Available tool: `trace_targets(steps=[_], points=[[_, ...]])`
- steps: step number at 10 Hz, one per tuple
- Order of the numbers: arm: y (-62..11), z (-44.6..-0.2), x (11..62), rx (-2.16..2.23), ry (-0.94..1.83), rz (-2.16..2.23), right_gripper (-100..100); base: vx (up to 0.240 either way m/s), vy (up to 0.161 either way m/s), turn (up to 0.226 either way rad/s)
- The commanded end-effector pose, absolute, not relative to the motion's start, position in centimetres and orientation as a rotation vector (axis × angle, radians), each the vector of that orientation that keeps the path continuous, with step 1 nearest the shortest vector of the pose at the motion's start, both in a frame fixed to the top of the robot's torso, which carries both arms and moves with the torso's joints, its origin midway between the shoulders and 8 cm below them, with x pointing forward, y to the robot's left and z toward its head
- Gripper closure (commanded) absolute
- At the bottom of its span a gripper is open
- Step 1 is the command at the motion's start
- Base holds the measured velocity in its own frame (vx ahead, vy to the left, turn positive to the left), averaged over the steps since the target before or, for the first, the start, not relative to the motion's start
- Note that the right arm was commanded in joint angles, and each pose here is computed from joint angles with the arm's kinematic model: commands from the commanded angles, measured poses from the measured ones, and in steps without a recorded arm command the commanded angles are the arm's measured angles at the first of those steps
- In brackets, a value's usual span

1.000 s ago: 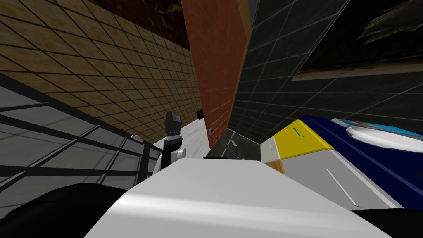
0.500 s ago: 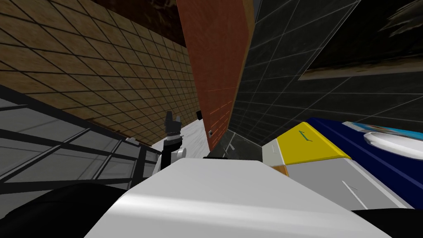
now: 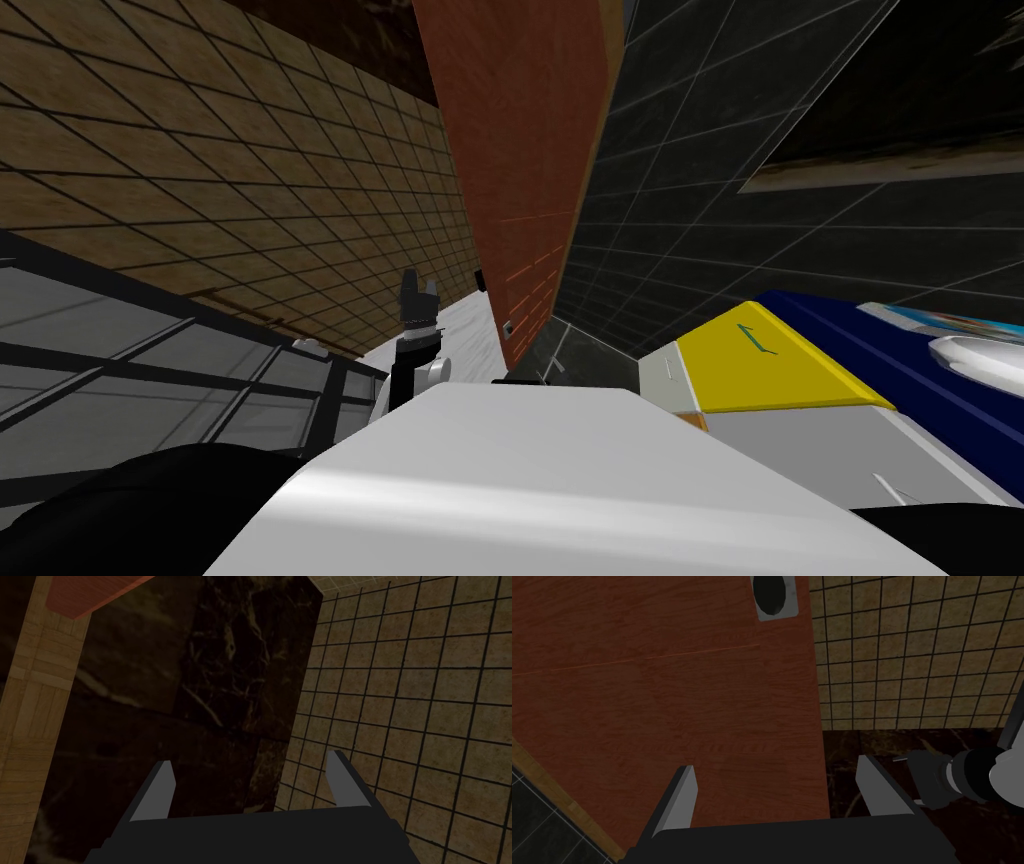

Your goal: Push the door open

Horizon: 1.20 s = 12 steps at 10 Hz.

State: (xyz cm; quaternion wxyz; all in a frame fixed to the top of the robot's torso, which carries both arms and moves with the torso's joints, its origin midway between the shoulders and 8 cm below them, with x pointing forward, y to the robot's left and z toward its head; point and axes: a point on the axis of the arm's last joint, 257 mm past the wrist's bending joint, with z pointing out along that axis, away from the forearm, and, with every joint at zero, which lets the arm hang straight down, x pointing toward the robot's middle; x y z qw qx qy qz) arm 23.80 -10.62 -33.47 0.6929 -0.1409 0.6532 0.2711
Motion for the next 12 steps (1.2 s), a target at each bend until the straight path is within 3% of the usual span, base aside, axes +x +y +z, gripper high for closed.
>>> trace_targets(steps=[1,8,12], points=[[-9.8,-34.3,22.8,-0.354,1.464,0.606,-100,0.108,-0.013,0.008],[-6.4,-37.7,17.1,-0.532,1.479,0.628,-100,0.112,-0.017,0.023],[-5.6,-38.4,15.6,-0.573,1.477,0.638,-100,0.059,0.038,0.068]])
